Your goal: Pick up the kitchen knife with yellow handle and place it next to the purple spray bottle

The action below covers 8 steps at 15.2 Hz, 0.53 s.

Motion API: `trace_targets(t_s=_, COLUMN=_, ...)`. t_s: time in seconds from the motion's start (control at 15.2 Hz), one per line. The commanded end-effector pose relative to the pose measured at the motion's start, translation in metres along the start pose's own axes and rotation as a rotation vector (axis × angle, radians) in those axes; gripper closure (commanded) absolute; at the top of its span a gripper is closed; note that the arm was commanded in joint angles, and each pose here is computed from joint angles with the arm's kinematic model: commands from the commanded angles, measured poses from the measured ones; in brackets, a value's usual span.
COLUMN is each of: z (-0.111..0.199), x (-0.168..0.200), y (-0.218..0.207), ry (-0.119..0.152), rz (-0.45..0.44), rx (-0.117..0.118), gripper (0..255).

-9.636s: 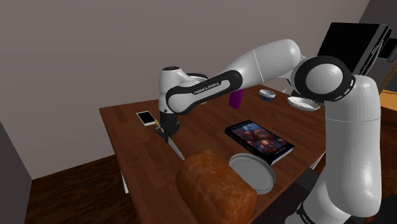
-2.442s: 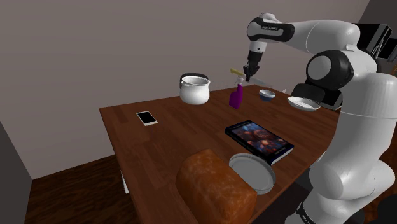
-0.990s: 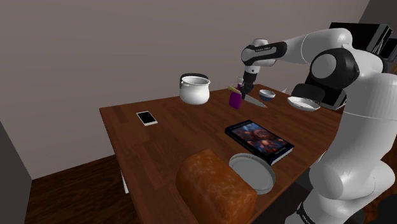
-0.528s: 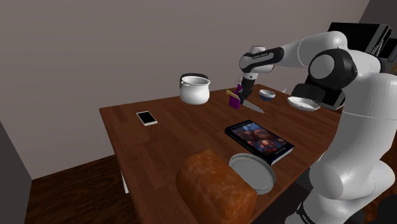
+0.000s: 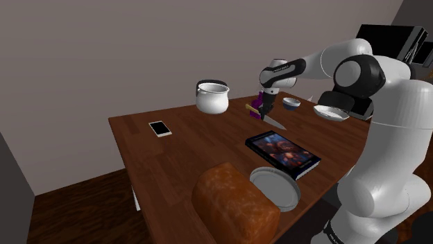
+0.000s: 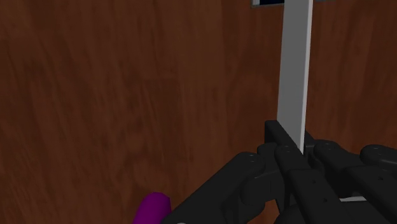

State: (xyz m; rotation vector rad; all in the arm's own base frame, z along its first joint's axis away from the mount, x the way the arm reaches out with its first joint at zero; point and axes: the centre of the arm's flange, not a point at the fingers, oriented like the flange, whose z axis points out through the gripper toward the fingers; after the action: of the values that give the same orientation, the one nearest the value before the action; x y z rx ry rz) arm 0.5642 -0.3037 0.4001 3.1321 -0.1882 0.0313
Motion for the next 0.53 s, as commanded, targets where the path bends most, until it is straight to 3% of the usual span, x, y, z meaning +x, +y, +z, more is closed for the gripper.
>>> trace_targets(t_s=0.0, z=0.011, x=0.001, y=0.0, ry=0.001, rz=0.0, rx=0.0, gripper=255)
trace_targets(t_s=0.46, z=0.048, x=0.0, y=-0.001, ry=0.001, rz=0.0, rx=0.0, gripper=255)
